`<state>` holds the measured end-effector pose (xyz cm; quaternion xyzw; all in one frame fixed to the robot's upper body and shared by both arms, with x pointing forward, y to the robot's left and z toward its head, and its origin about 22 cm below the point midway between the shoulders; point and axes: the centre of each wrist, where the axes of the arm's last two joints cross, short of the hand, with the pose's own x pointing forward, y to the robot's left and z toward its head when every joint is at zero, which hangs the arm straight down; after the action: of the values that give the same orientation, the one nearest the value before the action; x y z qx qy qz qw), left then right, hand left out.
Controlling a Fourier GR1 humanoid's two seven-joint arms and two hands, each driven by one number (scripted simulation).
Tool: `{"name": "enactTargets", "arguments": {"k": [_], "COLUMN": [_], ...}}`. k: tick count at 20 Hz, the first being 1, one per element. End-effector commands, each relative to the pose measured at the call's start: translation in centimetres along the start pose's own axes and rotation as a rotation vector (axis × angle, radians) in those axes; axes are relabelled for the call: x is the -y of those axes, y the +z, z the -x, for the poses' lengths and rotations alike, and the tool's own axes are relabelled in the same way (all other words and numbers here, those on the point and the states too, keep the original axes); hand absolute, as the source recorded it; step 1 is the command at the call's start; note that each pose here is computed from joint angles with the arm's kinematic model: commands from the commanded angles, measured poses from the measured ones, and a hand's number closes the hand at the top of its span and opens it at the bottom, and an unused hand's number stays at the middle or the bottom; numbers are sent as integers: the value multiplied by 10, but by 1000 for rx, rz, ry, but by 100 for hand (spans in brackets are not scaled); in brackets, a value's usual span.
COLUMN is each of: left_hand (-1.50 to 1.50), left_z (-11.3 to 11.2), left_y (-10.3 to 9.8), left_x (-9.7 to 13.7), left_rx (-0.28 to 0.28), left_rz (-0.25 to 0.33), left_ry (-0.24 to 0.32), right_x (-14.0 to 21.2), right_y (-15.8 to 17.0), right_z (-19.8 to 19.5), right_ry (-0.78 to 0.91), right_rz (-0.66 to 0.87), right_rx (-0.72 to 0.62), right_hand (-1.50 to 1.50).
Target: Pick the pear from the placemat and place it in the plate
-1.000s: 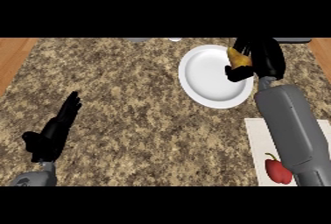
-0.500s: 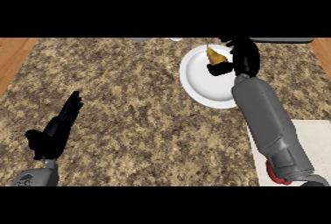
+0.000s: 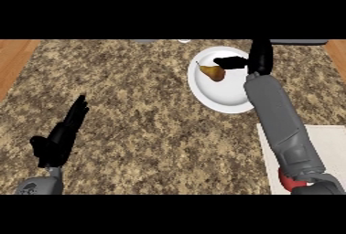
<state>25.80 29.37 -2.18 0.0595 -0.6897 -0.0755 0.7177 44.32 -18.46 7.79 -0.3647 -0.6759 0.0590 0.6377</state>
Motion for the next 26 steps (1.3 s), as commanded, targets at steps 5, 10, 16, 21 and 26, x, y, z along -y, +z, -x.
{"name": "enactTargets", "arguments": {"k": [5, 10, 16, 21, 26], "left_hand": [0, 0, 0, 0, 0], "left_z": [8, 9, 2, -2, 1], "left_y": [10, 19, -2, -2, 18], "left_x": [14, 8, -1, -7, -11], "left_rx": [-21, -11, -1, 4, 2], "left_rz": [-31, -31, -30, -24, -25], "left_ry": [-2, 11, -4, -16, -7], "right_x": [60, 115, 162, 190, 186], "right_y": [-5, -7, 8, 21, 32], "right_z": [69, 124, 172, 205, 226], "right_ry": [-332, -380, -369, -330, -292], "right_rz": [82, 104, 31, -26, -25], "right_rx": [-8, 9, 60, 62, 64], "right_hand": [-150, -150, -150, -150, -150]}}
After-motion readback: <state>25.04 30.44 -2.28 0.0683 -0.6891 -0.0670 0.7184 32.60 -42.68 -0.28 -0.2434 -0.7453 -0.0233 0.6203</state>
